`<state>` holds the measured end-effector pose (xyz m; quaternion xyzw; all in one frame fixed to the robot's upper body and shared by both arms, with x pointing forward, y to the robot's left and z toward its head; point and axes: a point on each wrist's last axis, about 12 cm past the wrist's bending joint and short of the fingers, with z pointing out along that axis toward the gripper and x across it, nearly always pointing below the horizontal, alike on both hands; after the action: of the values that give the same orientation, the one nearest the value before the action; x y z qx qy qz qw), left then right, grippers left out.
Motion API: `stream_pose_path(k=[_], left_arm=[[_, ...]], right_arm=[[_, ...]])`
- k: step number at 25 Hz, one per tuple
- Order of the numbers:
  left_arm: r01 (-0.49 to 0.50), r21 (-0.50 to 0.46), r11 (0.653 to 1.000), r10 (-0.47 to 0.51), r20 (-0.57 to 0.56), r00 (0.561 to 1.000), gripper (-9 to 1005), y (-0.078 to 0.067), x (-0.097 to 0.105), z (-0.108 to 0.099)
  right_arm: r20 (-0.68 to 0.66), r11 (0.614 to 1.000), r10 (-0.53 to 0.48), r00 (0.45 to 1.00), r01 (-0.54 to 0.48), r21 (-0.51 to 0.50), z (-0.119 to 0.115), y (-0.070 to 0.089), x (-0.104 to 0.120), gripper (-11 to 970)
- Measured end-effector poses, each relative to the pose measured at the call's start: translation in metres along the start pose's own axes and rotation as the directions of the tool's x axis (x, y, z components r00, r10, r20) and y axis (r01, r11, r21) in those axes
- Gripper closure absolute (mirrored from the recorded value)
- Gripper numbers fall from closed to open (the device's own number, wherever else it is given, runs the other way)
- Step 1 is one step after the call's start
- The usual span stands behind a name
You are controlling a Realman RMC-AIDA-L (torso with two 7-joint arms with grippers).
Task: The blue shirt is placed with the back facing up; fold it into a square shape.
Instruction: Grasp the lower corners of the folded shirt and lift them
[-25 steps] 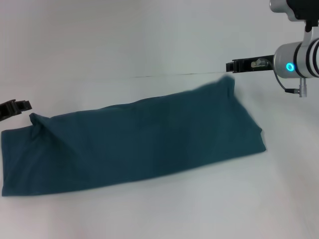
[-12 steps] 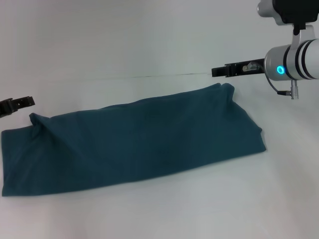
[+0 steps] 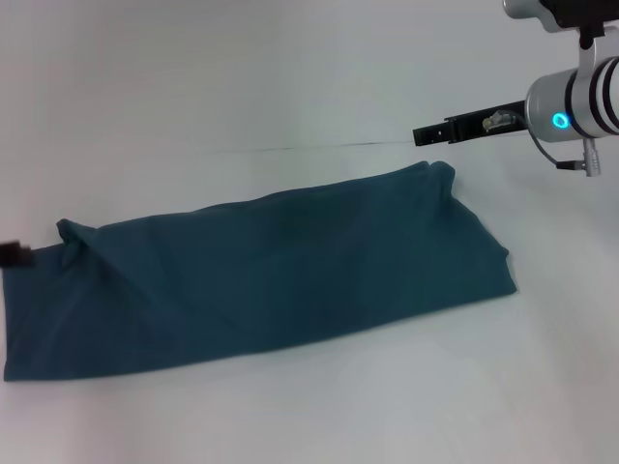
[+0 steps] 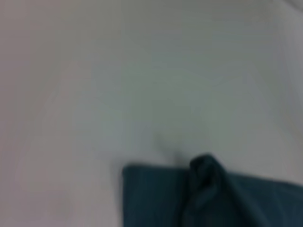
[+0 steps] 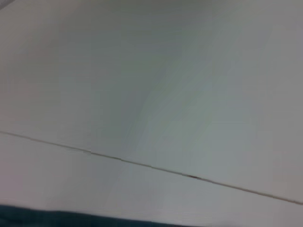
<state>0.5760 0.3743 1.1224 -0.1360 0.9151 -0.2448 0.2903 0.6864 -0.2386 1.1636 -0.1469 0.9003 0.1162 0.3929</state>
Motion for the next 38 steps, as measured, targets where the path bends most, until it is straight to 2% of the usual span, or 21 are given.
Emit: stream_pose_path(k=[6,12,23,38], left_arm=[[0.069,-0.041,0.997,-0.074,-0.118,0.990,61,0.006,0.014,-0.016],[0.143,-0.079,0.987,-0.152,-0.112,0.982,60,0.016,0.025,-0.026],[0.200,-0.058,0.978,-0.207,-0.192,0.959,61,0.012,0.038,-0.015],[0.247,-0.064,0.967,-0.255,-0.200,0.946,60,0.014,0.042,0.003]], right_arm=[[-0.029,0.996,-0.087,0.996,0.087,0.030,-0.001,0.003,-0.003,28],[-0.033,0.987,-0.151,0.988,0.152,0.044,-0.004,0.009,-0.009,28],[-0.029,0.985,-0.168,0.985,0.170,0.042,-0.005,0.012,-0.012,29],[-0.039,0.985,-0.167,0.985,0.169,0.033,-0.005,0.013,-0.009,29]])
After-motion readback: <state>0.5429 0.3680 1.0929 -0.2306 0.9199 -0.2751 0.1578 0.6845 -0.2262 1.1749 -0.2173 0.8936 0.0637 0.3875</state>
